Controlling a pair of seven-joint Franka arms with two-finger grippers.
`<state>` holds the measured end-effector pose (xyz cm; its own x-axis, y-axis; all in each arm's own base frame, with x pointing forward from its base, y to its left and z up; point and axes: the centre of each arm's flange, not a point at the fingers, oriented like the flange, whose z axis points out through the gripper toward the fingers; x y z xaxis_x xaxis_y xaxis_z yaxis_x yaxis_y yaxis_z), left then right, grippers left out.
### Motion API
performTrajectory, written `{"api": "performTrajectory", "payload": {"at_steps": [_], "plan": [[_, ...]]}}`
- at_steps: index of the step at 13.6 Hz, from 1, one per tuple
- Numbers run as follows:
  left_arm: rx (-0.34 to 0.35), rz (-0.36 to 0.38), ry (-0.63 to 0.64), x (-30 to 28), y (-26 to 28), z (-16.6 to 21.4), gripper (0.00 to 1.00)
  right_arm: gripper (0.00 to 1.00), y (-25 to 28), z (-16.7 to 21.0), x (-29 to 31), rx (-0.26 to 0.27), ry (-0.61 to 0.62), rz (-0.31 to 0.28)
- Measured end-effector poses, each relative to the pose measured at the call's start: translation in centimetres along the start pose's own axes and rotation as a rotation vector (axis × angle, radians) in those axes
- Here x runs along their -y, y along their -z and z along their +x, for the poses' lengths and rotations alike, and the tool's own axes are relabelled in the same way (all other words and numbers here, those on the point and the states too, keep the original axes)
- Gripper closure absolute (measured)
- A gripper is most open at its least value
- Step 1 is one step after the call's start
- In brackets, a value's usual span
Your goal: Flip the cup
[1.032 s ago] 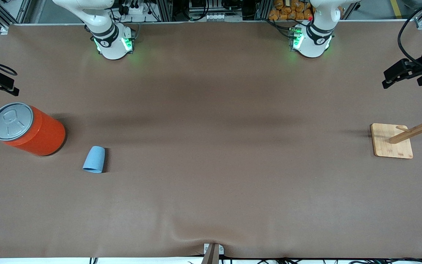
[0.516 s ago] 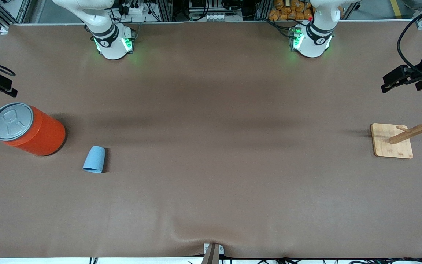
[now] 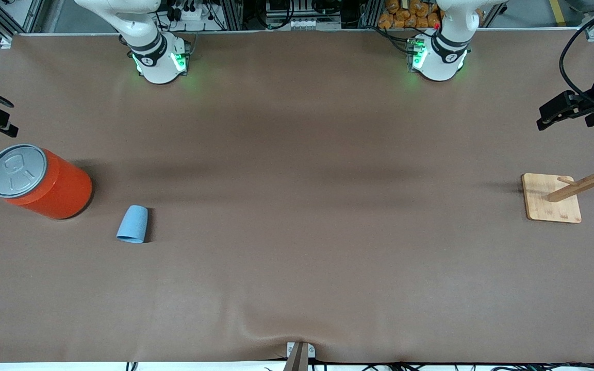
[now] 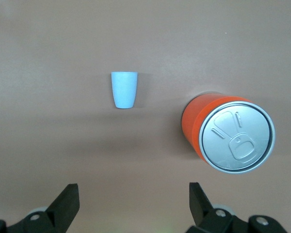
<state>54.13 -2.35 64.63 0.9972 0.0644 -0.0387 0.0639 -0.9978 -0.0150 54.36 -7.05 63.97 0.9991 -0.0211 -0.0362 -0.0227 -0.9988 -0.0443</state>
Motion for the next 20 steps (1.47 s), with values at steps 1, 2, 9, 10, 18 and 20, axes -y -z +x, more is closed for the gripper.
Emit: {"api": "performTrajectory", "payload": {"at_steps": [1,2,9,10,18,20], "plan": [[0.002,0.000,0.000,0.0,-0.1,0.1,0.00,0.00,-0.1,0.0,0.6,0.003,0.010,0.001],[0.004,-0.001,0.000,0.0,-0.2,0.1,0.00,0.00,-0.1,0.1,1.1,0.007,0.020,0.002],[0.007,-0.002,-0.001,0.0,-0.6,0.5,0.00,0.00,-4.8,0.4,6.2,0.213,0.109,0.043],[0.010,-0.003,-0.001,0.0,-0.8,0.6,0.00,0.00,-6.1,1.0,6.9,0.244,0.121,0.041],[0.022,-0.005,-0.002,0.0,-1.4,1.0,0.00,0.00,-24.3,11.2,4.7,0.229,0.092,-0.011],[0.023,-0.005,-0.002,0.0,-1.4,1.0,0.00,0.00,-27.9,12.8,4.4,0.203,0.089,-0.017]]}}
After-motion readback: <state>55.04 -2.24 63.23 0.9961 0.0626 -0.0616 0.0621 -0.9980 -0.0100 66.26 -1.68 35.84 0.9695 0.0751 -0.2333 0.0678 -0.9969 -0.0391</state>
